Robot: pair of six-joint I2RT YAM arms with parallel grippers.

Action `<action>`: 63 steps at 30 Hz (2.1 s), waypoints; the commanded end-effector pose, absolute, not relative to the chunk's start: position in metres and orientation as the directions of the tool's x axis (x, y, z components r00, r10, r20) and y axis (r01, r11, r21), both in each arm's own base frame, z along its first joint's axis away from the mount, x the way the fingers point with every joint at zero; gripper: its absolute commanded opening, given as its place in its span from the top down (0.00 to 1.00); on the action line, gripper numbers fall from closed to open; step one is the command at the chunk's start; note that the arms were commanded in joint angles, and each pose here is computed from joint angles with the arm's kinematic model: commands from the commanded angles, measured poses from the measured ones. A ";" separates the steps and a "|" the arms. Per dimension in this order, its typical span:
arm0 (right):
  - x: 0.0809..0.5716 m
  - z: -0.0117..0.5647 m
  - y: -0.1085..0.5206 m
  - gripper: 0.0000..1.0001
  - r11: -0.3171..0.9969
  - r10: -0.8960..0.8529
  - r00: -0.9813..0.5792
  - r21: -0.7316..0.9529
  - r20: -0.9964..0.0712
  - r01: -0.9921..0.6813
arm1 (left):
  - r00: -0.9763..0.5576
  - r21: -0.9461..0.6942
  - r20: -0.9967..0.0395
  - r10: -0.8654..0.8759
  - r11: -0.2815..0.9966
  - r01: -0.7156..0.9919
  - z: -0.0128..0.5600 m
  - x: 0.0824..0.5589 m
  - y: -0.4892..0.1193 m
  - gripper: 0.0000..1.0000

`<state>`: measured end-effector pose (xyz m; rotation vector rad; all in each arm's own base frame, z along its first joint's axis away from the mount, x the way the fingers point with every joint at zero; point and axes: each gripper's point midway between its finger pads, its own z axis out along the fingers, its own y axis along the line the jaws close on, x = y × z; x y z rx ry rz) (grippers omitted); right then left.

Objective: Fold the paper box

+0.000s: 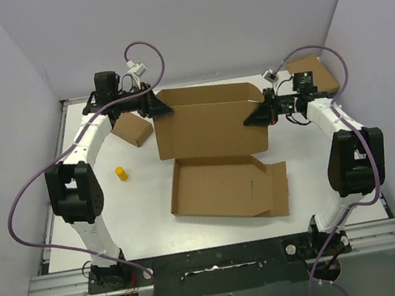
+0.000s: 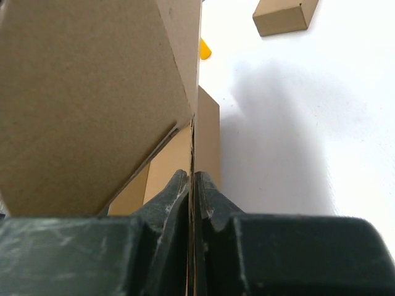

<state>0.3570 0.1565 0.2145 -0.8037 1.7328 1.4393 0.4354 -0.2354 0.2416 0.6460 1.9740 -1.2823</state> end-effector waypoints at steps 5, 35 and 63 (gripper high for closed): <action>0.350 0.248 0.160 1.00 0.124 -0.015 -0.440 0.435 -0.898 -0.892 | -0.591 -0.551 -0.804 0.061 0.295 0.781 0.258 0.432 -0.245 0.96; 0.368 0.134 0.073 0.32 0.623 -0.161 -0.630 0.417 -0.760 -0.662 | -0.200 -0.229 -0.972 -0.125 0.696 0.681 0.275 0.406 -0.179 1.00; 0.393 0.114 0.055 0.39 0.677 -0.224 -0.623 0.340 -0.749 -0.652 | -0.154 -0.209 -0.978 -0.143 0.633 0.746 0.284 0.393 -0.185 1.00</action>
